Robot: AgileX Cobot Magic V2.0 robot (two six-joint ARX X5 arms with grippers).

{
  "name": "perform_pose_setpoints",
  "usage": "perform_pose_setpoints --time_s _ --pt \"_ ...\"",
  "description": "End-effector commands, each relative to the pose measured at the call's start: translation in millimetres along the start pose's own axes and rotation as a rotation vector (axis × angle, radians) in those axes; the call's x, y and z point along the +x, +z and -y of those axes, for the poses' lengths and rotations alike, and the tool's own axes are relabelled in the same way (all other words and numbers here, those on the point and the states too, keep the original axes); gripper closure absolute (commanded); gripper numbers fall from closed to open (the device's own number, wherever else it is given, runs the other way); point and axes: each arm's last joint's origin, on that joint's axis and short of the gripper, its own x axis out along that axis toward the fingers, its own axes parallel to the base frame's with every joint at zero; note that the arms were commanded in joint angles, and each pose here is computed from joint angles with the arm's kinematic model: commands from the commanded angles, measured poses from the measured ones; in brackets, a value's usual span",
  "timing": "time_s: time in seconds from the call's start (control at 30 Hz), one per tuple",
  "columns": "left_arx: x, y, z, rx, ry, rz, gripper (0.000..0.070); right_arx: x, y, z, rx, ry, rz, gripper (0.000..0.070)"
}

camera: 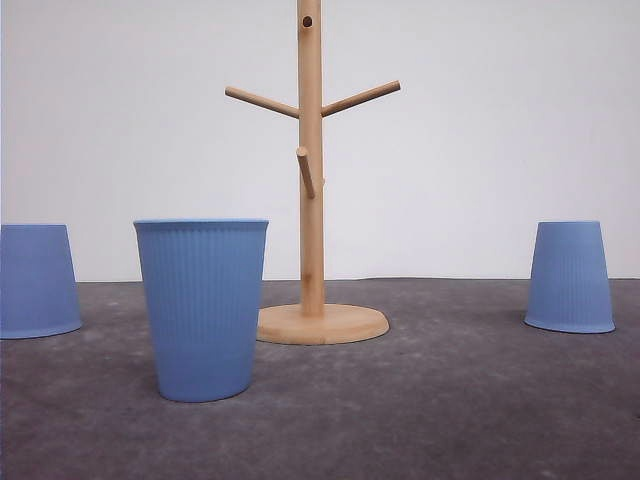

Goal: Place three cups

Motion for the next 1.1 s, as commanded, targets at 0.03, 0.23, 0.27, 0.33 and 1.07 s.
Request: perform_pose_setpoints --time_s 0.03,0.23,0.27,0.33,1.07 --pt "1.2 -4.3 -0.1 0.015 0.002 -0.014 0.07 0.3 0.0 0.1 0.012 0.0 0.01 0.069" --pt "1.2 -3.8 0.2 -0.155 -0.008 -0.01 0.07 0.3 0.1 -0.2 0.091 0.005 0.01 0.069" --pt "1.2 -2.9 0.2 -0.205 -0.009 -0.001 0.07 0.3 0.2 -0.3 0.123 0.008 0.01 0.069" --pt "1.2 -0.7 0.4 -0.311 -0.015 0.021 0.07 0.3 0.2 -0.4 0.183 0.011 0.009 0.069" --pt "-39.4 94.3 2.4 -0.413 -0.065 0.215 0.0697 -41.6 82.7 -2.6 0.395 0.071 0.13 0.0693"
